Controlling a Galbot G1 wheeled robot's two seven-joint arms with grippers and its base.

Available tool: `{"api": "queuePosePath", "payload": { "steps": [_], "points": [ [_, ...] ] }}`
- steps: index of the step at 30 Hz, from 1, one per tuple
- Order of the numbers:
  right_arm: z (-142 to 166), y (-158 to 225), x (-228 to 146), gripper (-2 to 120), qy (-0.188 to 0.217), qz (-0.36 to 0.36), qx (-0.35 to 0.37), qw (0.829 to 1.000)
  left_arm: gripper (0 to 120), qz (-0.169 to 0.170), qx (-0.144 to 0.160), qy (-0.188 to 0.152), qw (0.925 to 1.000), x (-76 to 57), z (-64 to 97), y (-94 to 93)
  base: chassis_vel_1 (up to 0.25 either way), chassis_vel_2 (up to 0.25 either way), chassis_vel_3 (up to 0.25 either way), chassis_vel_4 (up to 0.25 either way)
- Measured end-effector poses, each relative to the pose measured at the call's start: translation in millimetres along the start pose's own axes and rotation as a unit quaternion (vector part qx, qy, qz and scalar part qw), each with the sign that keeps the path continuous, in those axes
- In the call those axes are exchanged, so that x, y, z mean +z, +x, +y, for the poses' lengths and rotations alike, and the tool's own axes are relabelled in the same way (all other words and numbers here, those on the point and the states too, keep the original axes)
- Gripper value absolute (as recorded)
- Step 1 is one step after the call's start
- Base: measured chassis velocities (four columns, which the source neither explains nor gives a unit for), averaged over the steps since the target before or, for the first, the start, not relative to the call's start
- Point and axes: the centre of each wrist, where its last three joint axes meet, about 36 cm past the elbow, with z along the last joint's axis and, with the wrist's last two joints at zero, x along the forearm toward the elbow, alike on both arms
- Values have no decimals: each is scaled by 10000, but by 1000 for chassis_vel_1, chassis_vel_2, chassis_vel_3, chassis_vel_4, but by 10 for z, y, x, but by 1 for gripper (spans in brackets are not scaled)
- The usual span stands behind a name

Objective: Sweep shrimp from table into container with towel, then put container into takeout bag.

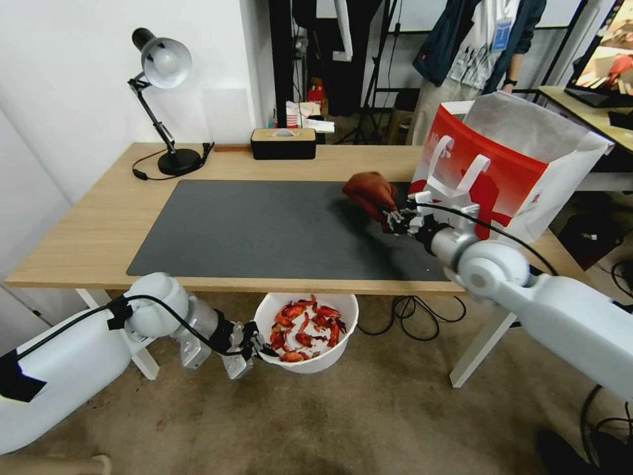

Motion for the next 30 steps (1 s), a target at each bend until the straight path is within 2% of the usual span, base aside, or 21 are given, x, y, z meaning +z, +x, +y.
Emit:
{"api": "queuePosePath", "payload": {
  "steps": [4, 7, 9, 11, 13, 15, 20, 21, 25, 26, 29, 30],
  "points": [
    [0, -32, -25, 5, -165, 192, 132, 9996, 0, 5, 2, 19, 10000, -24, -42, 16, 0, 0, 0, 0],
    [2, -19, -31, 10, -200, 260, 132, 9994, 0, 18, 8, 21, 10000, -25, -51, 31, 0, 0, 0, 0],
    [-22, 6, -57, 21, -222, 334, 211, 9990, 0, 36, 12, 20, 10000, -24, -55, 50, 0, 0, 0, 0],
    [-27, 10, -69, 25, -242, 356, 230, 9988, 0, 38, 14, 20, 10000, -24, -57, 51, 0, 0, 0, 0],
    [-59, 24, -131, 37, -292, 413, 322, 9982, 0, 52, 20, 29, 10000, -20, -64, 64, 0, 0, 0, 0],
    [-65, 27, -140, 39, -279, 426, 332, 9982, 0, 57, 22, 33, 10000, -19, -68, 68, 0, 0, 0, 0],
    [-18, 30, -158, 63, -139, 630, 288, 9975, 0, 78, 18, 66, 9999, -12, -92, 85, 0, 0, 0, 0],
    [-18, 30, -158, 63, -139, 630, 288, 9975, 0, 78, 18, 66, 9999, -12, -92, 85, 0, 0, 0, 0],
    [89, 36, -202, 82, -71, 872, 236, 9959, 0, 98, 14, 86, 9999, 0, -104, 104, 0, 0, 0, 0],
    [89, 36, -202, 82, -71, 872, 236, 9959, 0, 98, 14, 86, 9999, 0, -104, 104, 0, 0, 0, 0],
    [120, 25, -259, 95, 11, 856, 245, 9960, 0, 100, 8, 93, 9999, 2, -108, 108, 0, 0, 0, 0],
    [120, 25, -259, 95, 11, 856, 245, 9960, 0, 100, 8, 93, 9999, 2, -108, 108, 0, 0, 0, 0]
  ]
}}
